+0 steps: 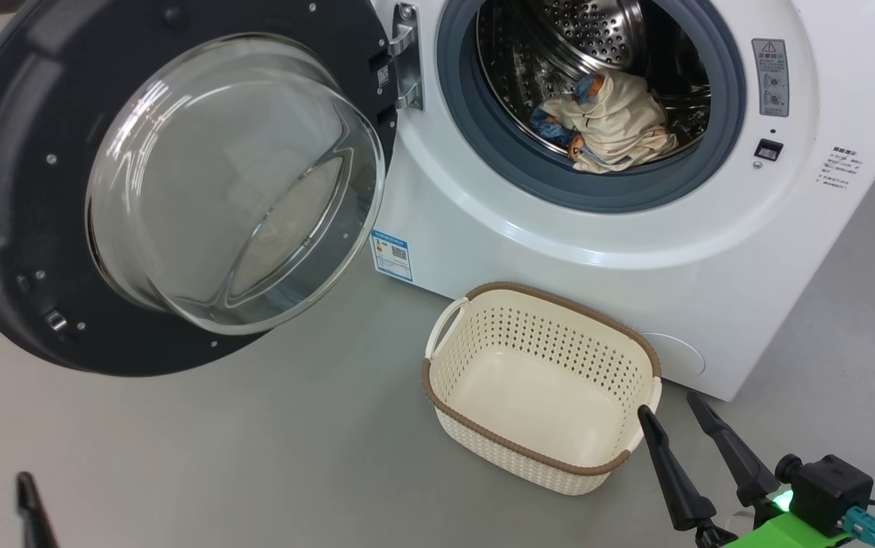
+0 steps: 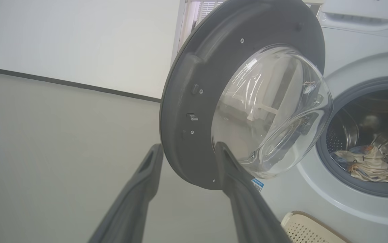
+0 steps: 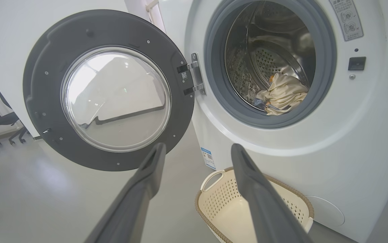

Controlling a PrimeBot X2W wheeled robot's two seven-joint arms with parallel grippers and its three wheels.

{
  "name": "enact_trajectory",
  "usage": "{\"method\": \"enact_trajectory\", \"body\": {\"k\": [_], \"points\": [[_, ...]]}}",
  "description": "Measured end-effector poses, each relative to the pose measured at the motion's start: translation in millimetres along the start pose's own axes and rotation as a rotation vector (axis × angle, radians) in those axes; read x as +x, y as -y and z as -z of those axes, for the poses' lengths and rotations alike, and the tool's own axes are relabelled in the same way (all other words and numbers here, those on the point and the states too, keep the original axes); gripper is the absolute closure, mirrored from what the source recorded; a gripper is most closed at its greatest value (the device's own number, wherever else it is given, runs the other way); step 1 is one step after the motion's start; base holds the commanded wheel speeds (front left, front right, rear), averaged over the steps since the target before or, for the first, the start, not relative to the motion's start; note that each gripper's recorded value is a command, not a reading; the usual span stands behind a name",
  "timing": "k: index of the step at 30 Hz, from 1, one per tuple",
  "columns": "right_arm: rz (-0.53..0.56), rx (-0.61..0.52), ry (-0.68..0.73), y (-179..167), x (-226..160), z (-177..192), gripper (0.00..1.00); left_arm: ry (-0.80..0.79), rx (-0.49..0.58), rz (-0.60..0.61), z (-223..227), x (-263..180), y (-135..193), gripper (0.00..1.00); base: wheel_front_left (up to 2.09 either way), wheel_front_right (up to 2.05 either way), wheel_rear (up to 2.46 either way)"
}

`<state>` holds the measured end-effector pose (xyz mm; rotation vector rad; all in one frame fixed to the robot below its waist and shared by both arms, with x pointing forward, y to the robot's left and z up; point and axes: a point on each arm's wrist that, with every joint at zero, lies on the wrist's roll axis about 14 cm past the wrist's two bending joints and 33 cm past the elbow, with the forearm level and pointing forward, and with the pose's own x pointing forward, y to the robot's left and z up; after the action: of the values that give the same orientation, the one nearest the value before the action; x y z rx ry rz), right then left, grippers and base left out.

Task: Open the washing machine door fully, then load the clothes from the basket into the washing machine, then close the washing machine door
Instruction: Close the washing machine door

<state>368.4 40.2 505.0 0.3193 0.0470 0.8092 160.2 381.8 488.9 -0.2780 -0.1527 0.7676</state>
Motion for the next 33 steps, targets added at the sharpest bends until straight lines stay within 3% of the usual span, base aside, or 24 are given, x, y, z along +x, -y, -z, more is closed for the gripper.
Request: {"method": "enact_trajectory", "body": {"k": [1,10,16,19,26,33], "points": [[0.003,0.000,0.002,0,0,-1,0.00,0.015,-0.020,0.001,-4,1,1,1.00,0.00,0.00,0.00],[0.036,0.015,0.007,6,-5,0,0.00,0.234,-0.219,0.035,-77,36,0,1.00,0.00,0.00,0.00],[0.054,0.042,-0.009,4,-12,8,0.00,0.342,-0.427,0.037,-134,77,-23,1.00,0.00,0.00,0.00],[0.060,0.048,-0.011,6,-11,9,0.00,0.306,-0.575,-0.006,-145,106,-41,1.00,0.00,0.00,0.00],[0.080,0.062,-0.016,16,-11,13,0.00,0.159,-0.601,-0.029,-148,146,-47,1.00,0.00,0.00,0.00],[0.086,0.068,-0.016,30,-2,17,0.00,-0.009,-0.650,-0.022,-126,173,-28,1.00,0.00,0.00,0.00]]}}
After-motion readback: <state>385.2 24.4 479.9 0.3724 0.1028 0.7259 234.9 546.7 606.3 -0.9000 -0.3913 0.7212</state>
